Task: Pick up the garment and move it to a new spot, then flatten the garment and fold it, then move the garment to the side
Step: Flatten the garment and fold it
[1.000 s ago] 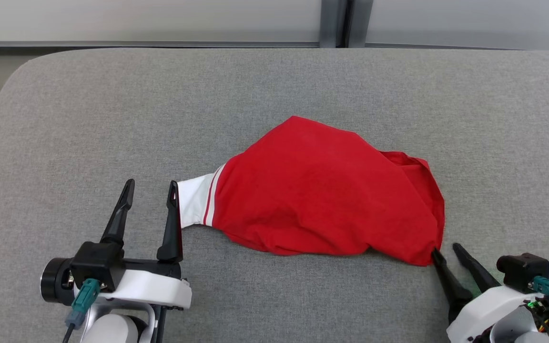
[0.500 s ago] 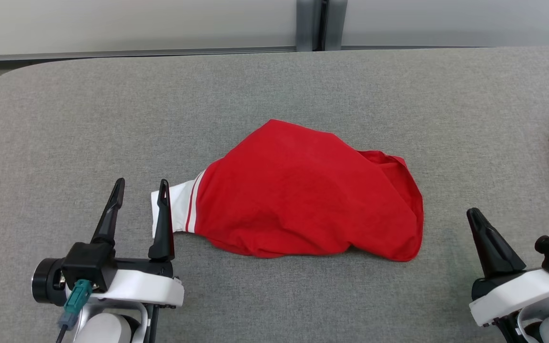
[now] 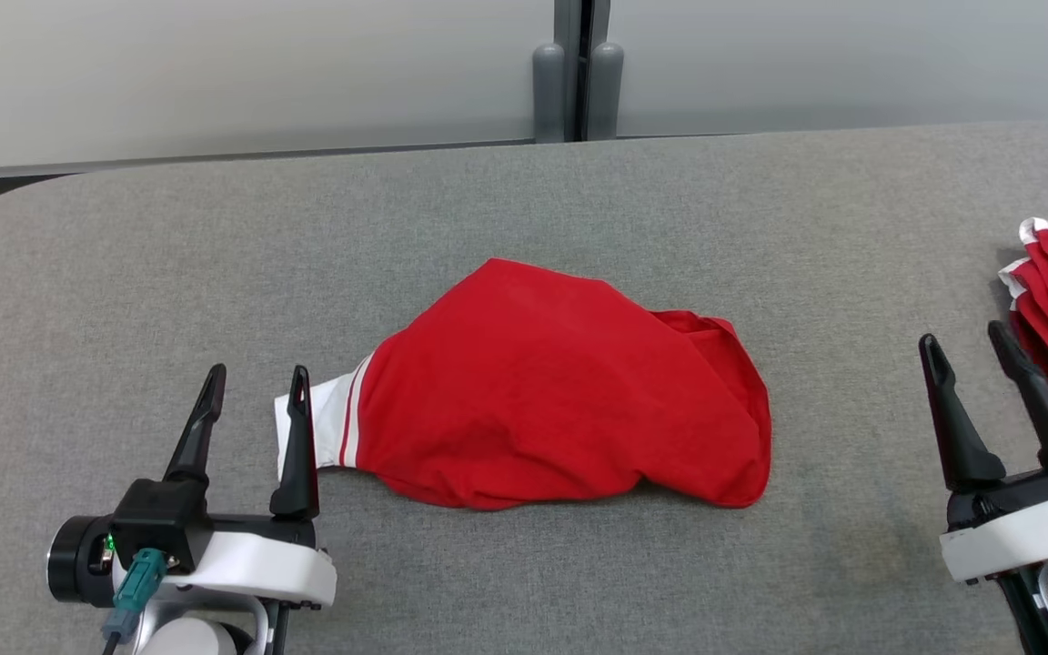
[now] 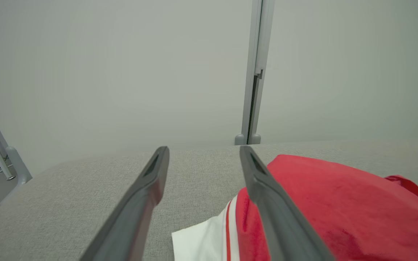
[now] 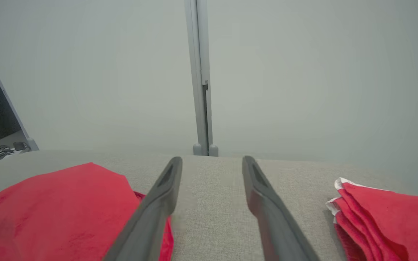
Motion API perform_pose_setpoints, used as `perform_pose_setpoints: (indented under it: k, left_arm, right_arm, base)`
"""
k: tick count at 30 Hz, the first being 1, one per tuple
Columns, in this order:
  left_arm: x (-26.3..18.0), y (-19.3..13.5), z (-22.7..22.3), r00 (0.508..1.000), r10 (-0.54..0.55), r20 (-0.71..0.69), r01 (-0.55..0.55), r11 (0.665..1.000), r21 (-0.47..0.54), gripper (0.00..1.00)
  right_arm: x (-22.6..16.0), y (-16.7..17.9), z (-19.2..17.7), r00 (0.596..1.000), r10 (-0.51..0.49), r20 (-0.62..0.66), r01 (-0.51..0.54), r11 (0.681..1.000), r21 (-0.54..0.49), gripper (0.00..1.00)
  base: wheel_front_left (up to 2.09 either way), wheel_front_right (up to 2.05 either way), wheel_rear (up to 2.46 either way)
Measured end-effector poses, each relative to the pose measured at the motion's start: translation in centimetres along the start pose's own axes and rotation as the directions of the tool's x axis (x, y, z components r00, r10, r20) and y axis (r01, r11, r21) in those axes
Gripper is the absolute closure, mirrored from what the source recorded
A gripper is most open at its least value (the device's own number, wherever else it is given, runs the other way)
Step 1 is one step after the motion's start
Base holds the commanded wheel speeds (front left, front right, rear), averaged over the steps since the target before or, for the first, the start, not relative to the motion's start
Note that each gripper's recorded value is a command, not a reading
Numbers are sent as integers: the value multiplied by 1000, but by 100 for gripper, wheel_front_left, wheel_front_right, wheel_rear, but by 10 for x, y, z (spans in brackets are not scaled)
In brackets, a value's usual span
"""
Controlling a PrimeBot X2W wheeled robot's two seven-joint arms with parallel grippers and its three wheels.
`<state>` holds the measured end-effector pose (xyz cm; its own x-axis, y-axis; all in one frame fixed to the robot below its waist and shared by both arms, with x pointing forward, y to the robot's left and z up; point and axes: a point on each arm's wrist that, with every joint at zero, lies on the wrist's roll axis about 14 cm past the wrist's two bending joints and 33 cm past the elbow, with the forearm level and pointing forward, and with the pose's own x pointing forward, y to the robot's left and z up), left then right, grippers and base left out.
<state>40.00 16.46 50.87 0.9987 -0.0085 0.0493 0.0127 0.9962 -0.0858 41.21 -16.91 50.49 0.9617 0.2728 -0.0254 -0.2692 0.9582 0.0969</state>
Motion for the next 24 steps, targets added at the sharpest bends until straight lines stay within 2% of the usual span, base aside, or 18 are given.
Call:
perform_pose_setpoints:
  k: [6,15,24]
  left_arm:
    - [-12,-4,5,1000,-21,-3,21,1000,5,0]
    - [-27,-4,4,999,-34,-28,34,999,7,0]
    - [-30,-4,2,998,-36,-45,36,999,8,0]
  right_arm:
    - [-20,-5,22,999,-32,20,33,997,-63,0]
    - [-50,2,12,998,-61,-24,60,998,-23,0]
    - [-52,4,12,998,-63,-26,63,998,-9,0]
  base:
    - [0,0,0]
    - [0,0,0]
    - [0,0,0]
